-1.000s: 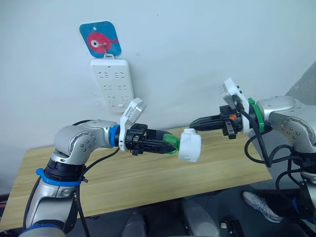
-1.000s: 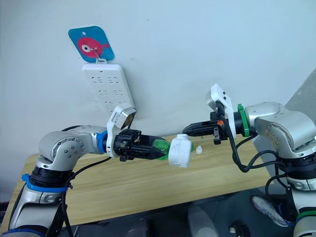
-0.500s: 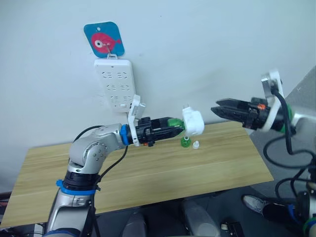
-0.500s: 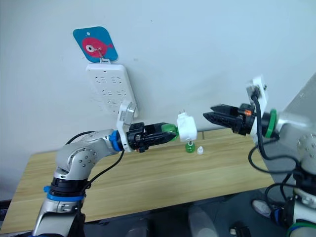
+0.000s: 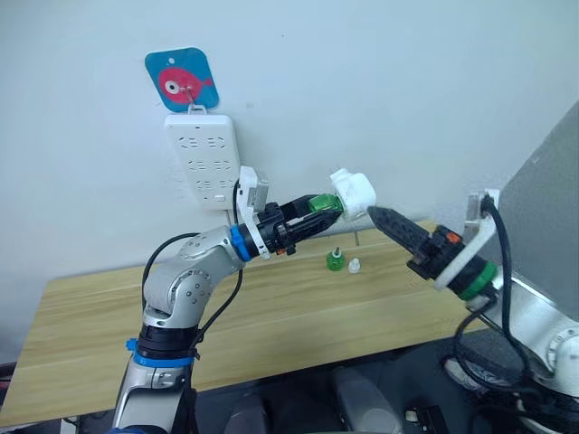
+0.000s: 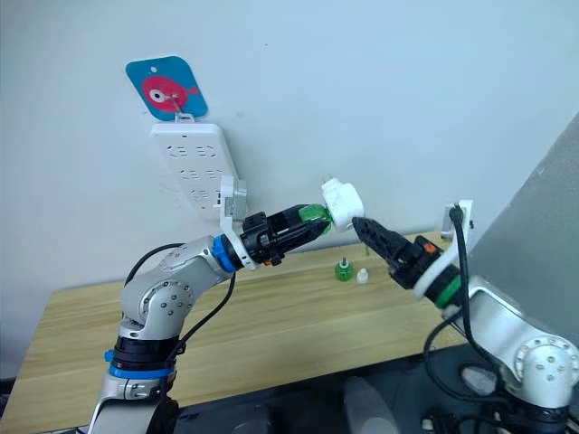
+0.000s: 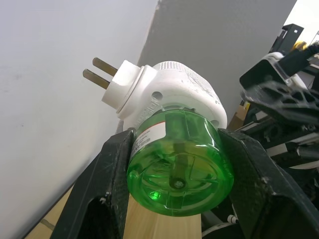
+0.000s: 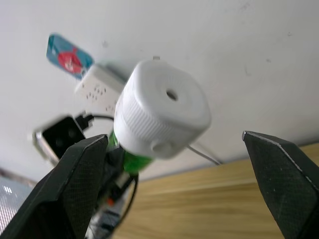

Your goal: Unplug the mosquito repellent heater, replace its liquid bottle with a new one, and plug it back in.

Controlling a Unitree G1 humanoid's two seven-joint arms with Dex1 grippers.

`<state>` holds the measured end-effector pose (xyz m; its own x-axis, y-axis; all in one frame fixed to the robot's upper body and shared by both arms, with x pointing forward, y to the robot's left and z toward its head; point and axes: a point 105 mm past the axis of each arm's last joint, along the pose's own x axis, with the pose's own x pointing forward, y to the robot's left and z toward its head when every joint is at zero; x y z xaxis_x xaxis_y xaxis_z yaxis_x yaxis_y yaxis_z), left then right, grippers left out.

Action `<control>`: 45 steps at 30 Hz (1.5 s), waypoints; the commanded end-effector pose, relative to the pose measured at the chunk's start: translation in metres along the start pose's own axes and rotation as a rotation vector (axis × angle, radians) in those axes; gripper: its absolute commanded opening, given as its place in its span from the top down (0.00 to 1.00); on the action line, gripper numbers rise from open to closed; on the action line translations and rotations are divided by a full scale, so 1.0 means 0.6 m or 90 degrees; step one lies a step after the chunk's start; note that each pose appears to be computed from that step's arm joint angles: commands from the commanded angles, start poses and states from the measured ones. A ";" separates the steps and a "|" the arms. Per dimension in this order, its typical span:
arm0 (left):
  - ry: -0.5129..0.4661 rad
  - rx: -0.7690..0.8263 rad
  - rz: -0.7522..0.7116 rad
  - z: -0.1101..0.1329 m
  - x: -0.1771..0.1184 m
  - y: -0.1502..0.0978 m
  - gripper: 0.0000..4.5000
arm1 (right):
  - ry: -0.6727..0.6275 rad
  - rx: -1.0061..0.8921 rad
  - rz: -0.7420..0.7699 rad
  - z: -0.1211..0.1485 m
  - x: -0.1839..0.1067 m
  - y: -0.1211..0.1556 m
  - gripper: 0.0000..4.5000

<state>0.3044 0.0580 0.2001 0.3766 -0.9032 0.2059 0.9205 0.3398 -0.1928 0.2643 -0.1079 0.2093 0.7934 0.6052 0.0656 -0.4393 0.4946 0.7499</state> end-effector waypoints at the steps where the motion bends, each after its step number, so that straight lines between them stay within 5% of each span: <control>1: -0.044 0.027 -0.002 0.028 0.003 -0.007 0.49 | -0.021 0.035 0.028 0.005 0.005 0.026 0.00; 15: -0.067 -0.079 -0.005 0.038 0.006 -0.010 0.49 | -0.057 0.018 0.061 0.001 0.042 0.026 0.00; 36: -0.076 -0.103 -0.002 0.044 0.009 -0.010 0.49 | -0.091 0.056 0.107 0.011 0.085 0.057 0.00; 41: -0.068 -0.096 -0.005 0.041 0.009 -0.012 0.49 | -0.092 0.061 0.111 0.011 0.087 0.062 0.28; 45: -0.058 -0.087 -0.003 0.034 0.007 -0.012 0.49 | -0.091 0.062 0.114 0.011 0.088 0.064 0.29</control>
<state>0.3073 0.0596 0.2172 0.4100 -0.8656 0.2874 0.8852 0.3017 -0.3542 0.2965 -0.0627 0.2310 0.7815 0.5771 0.2369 -0.4916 0.3359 0.8034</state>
